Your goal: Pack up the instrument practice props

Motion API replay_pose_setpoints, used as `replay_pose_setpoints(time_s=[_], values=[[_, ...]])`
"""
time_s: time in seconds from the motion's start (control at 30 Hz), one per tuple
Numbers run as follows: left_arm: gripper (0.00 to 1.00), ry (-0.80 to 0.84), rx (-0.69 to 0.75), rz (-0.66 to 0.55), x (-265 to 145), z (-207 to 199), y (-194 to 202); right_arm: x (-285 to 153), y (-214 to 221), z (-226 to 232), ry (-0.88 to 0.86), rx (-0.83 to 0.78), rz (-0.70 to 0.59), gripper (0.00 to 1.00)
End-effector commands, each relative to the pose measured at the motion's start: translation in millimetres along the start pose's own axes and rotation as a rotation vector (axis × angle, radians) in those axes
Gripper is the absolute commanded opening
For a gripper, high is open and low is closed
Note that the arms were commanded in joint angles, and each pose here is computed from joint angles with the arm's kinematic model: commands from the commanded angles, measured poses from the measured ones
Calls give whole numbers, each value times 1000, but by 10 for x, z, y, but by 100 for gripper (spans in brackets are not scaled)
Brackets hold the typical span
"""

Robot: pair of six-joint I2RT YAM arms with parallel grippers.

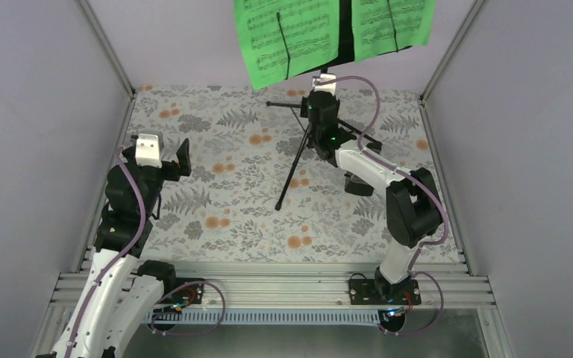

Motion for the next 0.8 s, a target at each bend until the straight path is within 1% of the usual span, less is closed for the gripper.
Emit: replay_pose_setpoints(time_s=[0.0,0.03,0.07,0.1,0.17,0.27,0.33,0.4,0.47,0.57,0.67,0.77], values=[[100,2,6,7,10,1,18,-45,-52,-360,104,150,-10,7],[100,1,6,7,14,0,15,-45,-59,-344,91,143,-11,14],[100,2,7,8,18,-1,16,-49,-76,-329,76,137,-15,23],[100,4,6,12,26,-6,23,-55,-84,-309,57,128,-19,30],[100,8,4,12,27,-13,14,-94,-139,-256,6,114,-44,40],[100,24,3,7,19,-43,-11,-162,-201,-134,-101,70,-75,61],[100,47,-1,5,16,-82,-31,-207,-214,-38,-175,34,-82,71],[100,75,-11,5,19,-132,-58,-243,-166,58,-242,1,-72,80],[100,114,-30,13,22,-203,-86,-376,-219,82,-307,-12,-90,85],[100,201,-65,35,31,-360,-142,-549,-169,94,-372,-20,-93,90],[100,328,-105,75,38,-587,-221,-775,-117,58,-430,-21,-103,96],[100,492,-148,118,13,-874,-355,-1075,-106,-17,-494,-12,-134,97]])
Point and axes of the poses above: each gripper's point midway between its finger pads, its own x axis out along the fingers, its own z axis along the line the jaws close on, y = z × x, the point moved 2 cm from there along -x, back along the fingers, and after that the axes turned 15 degrees about -x, right-handed, at the moved point
